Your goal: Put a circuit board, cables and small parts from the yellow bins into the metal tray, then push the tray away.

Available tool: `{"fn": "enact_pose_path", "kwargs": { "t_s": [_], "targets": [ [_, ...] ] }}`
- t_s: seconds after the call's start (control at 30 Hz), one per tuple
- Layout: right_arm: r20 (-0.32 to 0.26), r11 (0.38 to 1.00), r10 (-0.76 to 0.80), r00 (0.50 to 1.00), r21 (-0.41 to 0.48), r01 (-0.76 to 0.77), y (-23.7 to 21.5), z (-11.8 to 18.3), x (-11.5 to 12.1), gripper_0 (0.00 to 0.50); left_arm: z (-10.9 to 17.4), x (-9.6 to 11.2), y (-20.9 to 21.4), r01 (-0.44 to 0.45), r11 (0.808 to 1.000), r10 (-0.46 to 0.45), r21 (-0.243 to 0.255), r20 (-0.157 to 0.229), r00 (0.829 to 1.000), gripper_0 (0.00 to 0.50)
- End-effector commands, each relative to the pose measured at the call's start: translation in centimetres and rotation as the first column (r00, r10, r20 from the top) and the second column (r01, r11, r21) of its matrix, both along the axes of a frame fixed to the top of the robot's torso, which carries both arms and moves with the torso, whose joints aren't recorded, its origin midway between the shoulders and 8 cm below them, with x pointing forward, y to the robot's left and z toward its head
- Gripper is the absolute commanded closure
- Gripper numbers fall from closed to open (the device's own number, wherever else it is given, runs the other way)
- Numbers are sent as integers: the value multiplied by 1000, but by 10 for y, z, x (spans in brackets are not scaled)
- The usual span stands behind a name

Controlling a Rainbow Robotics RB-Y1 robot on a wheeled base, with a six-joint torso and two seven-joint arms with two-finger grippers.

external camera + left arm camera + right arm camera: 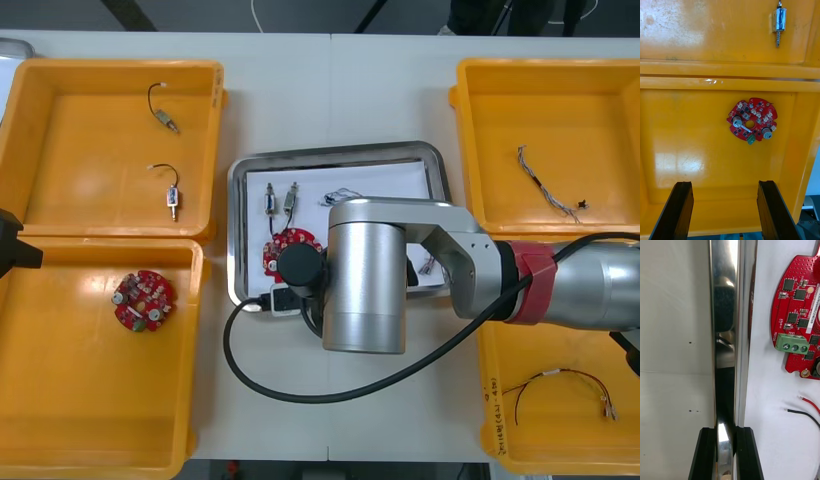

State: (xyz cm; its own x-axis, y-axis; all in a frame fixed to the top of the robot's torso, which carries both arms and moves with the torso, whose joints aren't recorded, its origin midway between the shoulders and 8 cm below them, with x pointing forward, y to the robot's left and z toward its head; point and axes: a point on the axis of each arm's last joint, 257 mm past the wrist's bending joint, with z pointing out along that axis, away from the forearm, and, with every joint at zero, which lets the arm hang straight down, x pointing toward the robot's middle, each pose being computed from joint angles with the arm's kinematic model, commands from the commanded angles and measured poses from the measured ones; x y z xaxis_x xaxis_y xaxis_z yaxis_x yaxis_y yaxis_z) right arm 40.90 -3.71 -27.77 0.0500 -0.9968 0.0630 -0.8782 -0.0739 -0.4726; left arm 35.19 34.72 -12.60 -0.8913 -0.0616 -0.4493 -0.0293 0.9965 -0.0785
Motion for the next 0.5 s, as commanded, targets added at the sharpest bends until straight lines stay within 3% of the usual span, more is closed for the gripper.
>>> {"fn": "enact_pose_path", "kwargs": {
  "t_s": [0.03,0.5],
  "targets": [
    [59,999,-21,998,26,20,12,27,22,500,11,-5,12,55,995,-56,81,16,998,0],
    [102,998,-58,993,42,54,25,49,48,500,11,-5,12,55,995,-56,81,16,998,0]
  ]
}}
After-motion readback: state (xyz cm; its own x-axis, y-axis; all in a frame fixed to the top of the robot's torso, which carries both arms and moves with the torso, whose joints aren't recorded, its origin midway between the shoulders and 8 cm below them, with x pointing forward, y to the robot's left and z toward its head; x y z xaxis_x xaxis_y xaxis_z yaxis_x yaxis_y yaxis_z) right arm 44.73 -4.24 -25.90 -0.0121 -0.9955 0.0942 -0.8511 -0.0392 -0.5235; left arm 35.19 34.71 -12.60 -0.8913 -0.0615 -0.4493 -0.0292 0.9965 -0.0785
